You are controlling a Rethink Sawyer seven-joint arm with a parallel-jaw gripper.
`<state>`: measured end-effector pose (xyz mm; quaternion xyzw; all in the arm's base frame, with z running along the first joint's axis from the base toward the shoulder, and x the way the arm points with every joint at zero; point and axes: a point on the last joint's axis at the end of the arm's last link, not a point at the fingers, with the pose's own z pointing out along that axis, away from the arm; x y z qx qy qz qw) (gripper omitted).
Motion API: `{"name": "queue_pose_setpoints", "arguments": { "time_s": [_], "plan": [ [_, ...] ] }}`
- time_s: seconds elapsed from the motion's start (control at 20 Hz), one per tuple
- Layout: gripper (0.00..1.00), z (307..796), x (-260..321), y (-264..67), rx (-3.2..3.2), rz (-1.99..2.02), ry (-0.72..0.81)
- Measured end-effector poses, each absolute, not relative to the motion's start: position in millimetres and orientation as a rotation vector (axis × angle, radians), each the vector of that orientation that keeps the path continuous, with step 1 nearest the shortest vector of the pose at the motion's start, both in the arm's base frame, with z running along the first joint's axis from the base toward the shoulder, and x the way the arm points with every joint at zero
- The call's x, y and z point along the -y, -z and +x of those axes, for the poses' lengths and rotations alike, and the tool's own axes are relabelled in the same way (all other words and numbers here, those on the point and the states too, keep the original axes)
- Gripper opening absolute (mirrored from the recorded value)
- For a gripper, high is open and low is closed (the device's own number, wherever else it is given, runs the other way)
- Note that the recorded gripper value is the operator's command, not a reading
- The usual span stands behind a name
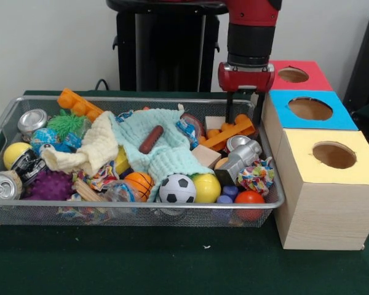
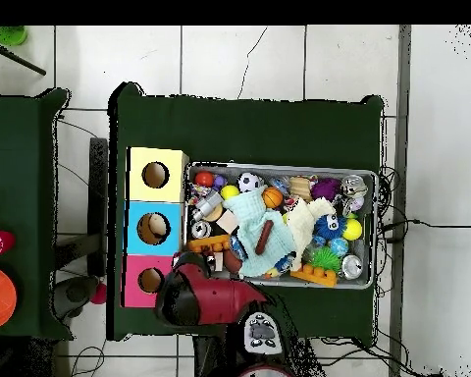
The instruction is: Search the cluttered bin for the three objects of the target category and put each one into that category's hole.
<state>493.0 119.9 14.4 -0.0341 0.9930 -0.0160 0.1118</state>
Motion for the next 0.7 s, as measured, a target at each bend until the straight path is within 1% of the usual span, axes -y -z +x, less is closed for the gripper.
{"name": "queue_pose_setpoints", "arguments": {
  "time_s": [0.45,0.7],
  "plan": [
    [1.00,522,-106,0,-2.913,0.072,0.013],
    [1.00,528,-106,-1,-2.914,0.117,-0.002]
  ]
}}
